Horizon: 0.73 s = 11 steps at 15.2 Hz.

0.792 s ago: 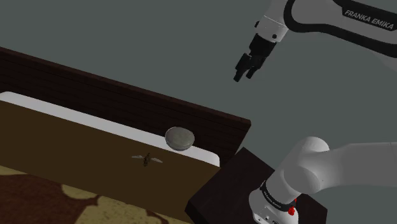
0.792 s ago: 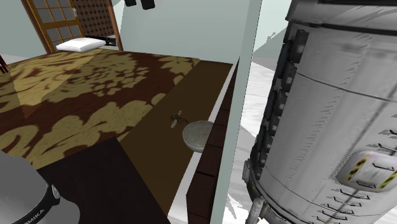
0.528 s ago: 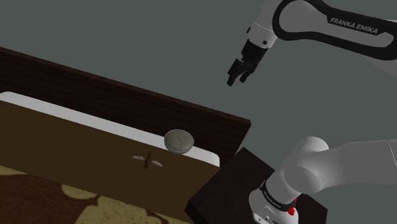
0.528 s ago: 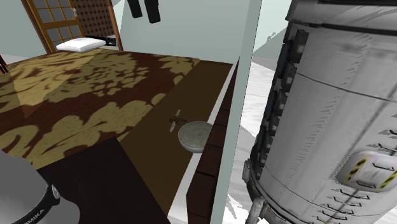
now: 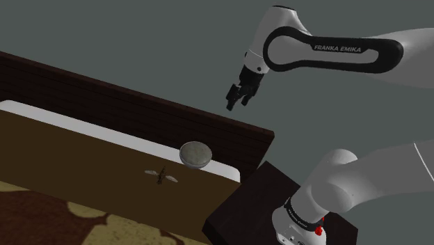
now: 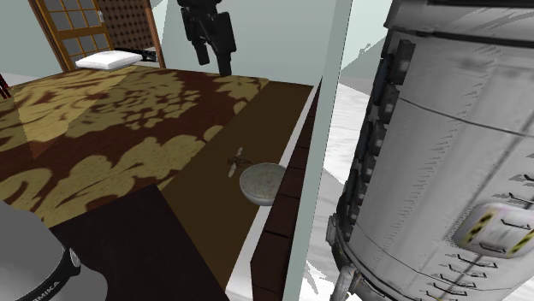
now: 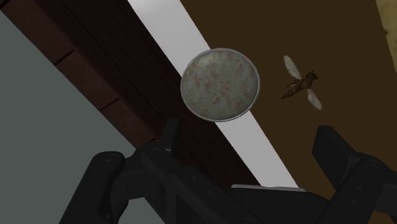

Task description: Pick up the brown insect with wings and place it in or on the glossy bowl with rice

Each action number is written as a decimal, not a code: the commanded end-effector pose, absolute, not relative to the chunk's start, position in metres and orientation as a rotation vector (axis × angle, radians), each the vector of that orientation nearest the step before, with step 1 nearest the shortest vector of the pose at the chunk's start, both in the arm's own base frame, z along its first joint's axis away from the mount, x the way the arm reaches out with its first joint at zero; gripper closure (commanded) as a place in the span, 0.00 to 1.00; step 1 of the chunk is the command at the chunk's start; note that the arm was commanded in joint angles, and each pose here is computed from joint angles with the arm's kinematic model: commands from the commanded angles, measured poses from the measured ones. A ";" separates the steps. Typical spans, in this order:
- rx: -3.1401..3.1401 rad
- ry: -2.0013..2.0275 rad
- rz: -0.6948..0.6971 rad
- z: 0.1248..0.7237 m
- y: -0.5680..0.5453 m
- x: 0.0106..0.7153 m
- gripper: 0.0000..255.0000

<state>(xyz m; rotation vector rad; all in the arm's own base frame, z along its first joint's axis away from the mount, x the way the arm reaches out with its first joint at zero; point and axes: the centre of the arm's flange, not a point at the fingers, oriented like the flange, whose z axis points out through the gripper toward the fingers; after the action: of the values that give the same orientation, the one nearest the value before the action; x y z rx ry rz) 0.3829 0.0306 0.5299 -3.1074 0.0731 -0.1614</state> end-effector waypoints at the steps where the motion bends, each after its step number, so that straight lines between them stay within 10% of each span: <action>1: -3.104 0.071 -0.151 0.508 0.042 0.396 0.00; 11: -3.087 0.058 -0.090 0.400 0.092 0.455 0.00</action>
<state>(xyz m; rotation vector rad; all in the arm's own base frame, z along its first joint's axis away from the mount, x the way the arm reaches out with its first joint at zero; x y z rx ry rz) 0.4492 0.0869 0.4103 -3.0896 0.0592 -0.0938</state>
